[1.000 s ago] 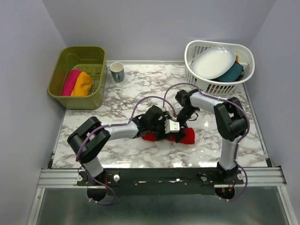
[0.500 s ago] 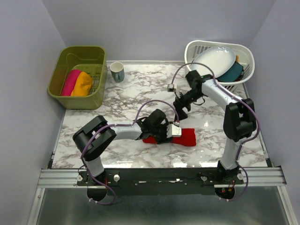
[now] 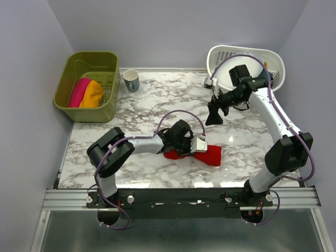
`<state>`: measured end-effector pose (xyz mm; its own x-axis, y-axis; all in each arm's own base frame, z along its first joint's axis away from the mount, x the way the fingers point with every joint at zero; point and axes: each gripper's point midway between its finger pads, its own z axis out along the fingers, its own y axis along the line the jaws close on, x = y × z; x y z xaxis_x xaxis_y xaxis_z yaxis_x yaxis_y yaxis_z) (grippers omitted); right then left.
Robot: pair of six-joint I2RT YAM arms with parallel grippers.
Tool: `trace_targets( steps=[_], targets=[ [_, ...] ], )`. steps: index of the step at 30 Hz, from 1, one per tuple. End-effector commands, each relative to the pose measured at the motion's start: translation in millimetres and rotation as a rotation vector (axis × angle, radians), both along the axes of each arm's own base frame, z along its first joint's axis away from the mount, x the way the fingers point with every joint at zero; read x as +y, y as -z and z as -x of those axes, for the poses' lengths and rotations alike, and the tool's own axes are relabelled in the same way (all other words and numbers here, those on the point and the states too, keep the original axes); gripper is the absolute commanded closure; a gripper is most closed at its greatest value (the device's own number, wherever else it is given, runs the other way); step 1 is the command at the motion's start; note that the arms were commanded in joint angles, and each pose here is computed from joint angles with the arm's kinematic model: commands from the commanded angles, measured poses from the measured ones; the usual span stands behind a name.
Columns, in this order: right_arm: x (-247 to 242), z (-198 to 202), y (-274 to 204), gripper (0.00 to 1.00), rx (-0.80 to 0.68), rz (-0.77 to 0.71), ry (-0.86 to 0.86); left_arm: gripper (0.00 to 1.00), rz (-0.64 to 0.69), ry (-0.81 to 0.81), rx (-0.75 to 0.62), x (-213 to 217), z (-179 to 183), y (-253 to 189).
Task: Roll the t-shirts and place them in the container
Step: Pick up the T-shirt from the center of the board, then place the T-shirt in the bin.
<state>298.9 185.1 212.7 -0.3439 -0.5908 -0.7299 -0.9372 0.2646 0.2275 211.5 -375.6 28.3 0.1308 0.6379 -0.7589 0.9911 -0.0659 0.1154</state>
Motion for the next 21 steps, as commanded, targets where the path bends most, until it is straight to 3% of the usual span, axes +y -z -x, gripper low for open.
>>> trace_targets(
  steps=[1, 6, 9, 15, 21],
  targets=[
    [-33, -21, -3, 0.0, -0.056, 0.136, 0.201, 1.0, -0.203, -0.075, 0.181, 44, 10, 27],
    [-76, -46, -11, 0.0, -0.188, 0.287, 0.421, 1.0, -0.052, -0.397, 0.124, 57, -87, -71],
    [-85, -50, -11, 0.0, -0.193, 0.302, 0.494, 1.0, 0.046, -0.663, 0.116, 94, -149, -137],
    [-94, -44, 5, 0.0, -0.164, 0.33, 0.578, 1.0, 0.216, -1.189, 0.009, 223, -232, -251],
    [-99, -44, 27, 0.0, -0.133, 0.374, 0.585, 1.0, 0.276, -1.483, -0.114, 343, -263, -322]
  ],
)
